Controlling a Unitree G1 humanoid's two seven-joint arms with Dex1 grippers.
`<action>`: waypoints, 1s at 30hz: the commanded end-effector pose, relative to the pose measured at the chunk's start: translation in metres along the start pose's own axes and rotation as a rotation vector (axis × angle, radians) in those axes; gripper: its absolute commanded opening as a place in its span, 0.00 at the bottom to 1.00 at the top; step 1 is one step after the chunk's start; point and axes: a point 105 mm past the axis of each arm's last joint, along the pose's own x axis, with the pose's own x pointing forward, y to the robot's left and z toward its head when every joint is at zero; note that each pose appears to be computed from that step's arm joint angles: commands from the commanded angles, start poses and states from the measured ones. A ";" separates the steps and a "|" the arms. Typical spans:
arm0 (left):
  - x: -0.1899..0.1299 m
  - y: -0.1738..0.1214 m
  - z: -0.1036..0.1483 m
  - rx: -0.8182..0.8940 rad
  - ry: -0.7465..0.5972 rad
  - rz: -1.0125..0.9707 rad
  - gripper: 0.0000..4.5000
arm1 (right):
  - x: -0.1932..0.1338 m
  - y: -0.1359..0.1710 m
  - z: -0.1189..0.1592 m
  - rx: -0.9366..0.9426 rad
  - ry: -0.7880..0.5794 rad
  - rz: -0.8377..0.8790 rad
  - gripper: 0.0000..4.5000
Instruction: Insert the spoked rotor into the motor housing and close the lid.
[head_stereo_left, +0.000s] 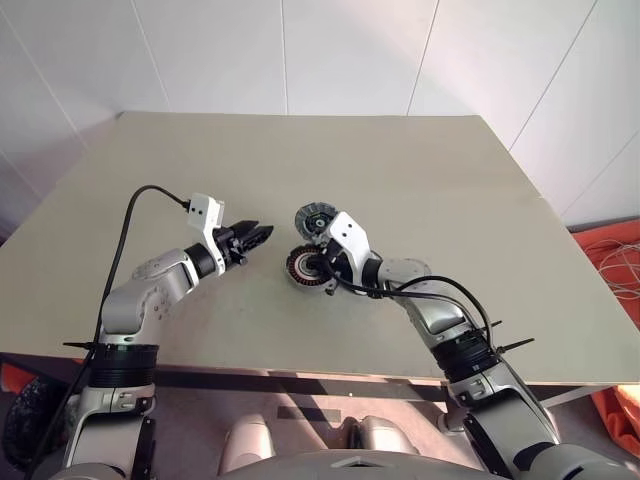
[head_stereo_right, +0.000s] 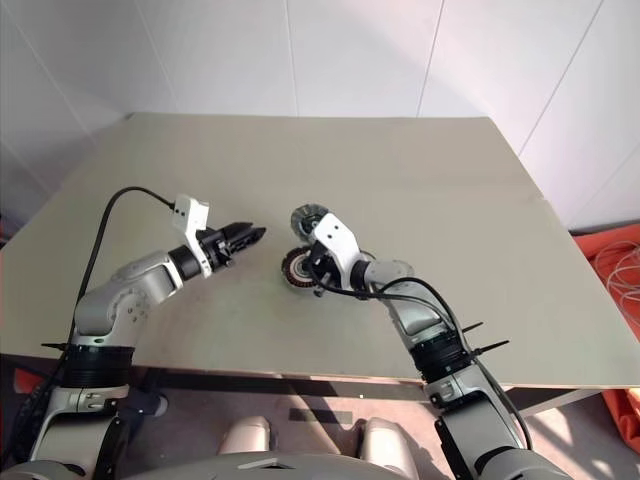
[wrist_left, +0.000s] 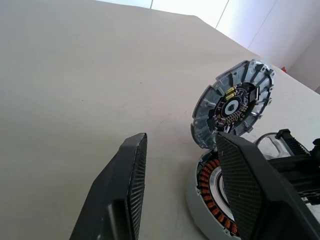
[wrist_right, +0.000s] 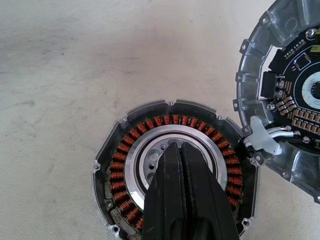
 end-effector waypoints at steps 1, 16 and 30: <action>-0.001 -0.005 0.012 0.032 -0.038 -0.012 0.51 | -0.004 0.005 0.016 -0.027 -0.047 0.008 0.01; -0.009 -0.008 -0.014 -0.016 0.094 -0.042 0.51 | -0.006 -0.008 0.033 -0.061 -0.068 -0.026 0.01; -0.015 -0.007 -0.061 -0.054 0.148 -0.057 0.51 | -0.002 -0.015 0.027 -0.055 -0.063 -0.045 0.01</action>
